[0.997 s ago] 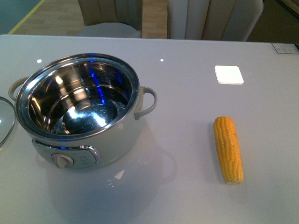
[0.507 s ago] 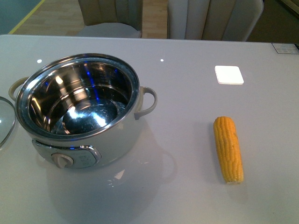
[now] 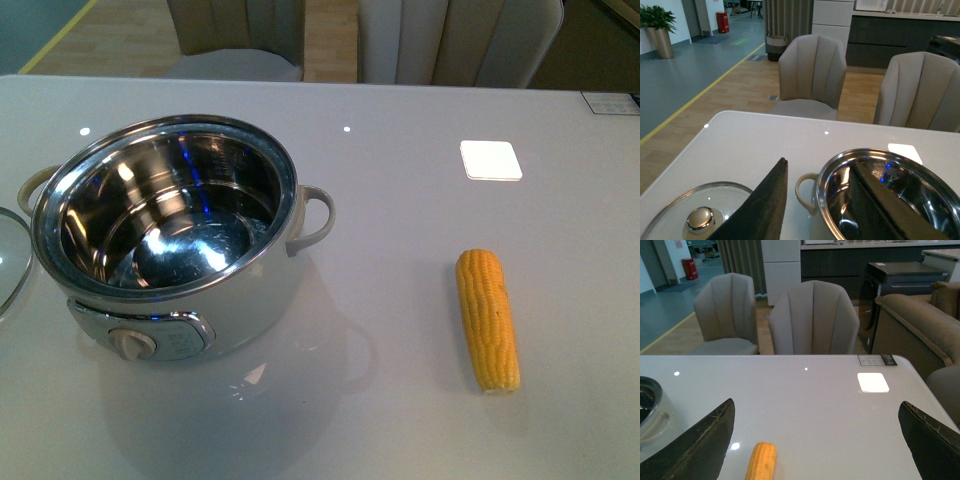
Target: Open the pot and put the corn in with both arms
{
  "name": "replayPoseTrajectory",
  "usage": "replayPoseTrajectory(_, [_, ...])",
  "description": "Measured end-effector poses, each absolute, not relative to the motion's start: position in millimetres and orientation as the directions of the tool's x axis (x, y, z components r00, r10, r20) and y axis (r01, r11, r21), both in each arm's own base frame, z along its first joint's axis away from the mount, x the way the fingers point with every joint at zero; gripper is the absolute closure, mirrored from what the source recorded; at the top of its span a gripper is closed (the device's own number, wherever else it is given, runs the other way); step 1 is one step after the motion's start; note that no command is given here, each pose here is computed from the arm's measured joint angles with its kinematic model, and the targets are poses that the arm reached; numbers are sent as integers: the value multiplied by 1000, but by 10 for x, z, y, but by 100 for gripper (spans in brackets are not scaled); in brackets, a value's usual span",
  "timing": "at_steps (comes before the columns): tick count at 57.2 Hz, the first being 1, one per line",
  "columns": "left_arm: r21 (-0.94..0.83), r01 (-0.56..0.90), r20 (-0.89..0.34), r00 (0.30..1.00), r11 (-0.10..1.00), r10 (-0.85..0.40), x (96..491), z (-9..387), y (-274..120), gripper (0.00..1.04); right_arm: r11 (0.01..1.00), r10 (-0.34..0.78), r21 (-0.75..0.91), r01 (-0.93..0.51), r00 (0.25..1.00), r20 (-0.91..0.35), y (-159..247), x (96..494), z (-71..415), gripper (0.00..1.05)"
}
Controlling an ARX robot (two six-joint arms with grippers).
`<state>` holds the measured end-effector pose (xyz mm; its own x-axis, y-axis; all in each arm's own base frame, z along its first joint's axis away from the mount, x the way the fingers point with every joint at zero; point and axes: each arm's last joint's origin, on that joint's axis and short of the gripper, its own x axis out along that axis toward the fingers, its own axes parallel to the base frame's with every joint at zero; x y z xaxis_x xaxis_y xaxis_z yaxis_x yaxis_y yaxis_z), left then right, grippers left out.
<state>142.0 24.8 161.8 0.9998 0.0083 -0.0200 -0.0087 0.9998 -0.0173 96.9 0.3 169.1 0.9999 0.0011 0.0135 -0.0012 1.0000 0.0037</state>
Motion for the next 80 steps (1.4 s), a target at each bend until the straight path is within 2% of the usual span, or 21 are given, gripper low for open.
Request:
replayPoseTrajectory(10, [-12, -10, -2, 1000, 1000, 10, 1347, 1664, 168, 99, 1000, 2, 4, -2, 1000, 14, 3, 969, 1691, 9])
replayPoseTrajectory(12, [-13, -10, -1, 1000, 1000, 10, 1335, 1670, 156, 102, 1000, 2, 4, -2, 1000, 14, 3, 969, 1691, 9])
replayPoseTrajectory(23, [-10, -29, 7, 1000, 1000, 29, 1265, 1695, 49, 102, 1000, 1, 4, -1, 1000, 14, 2, 969, 1691, 9])
replayPoseTrajectory(27, [-8, 2, 11, 1000, 1000, -2, 1242, 1702, 7, 102, 1000, 2, 4, -2, 1000, 14, 3, 969, 1691, 9])
replayPoseTrajectory(67, [-8, -3, 13, 1000, 1000, 3, 1080, 1703, 3, 102, 1000, 1, 4, -1, 1000, 14, 3, 969, 1691, 9])
replayPoseTrajectory(72, [-8, -3, -22, 1000, 1000, 3, 1011, 1656, 3, 102, 1000, 1, 4, -1, 1000, 14, 3, 969, 1691, 9])
replayPoseTrajectory(80, [-8, -3, 7, 1000, 1000, 3, 975, 1674, 2, 102, 1000, 2, 4, -2, 1000, 14, 3, 969, 1691, 9])
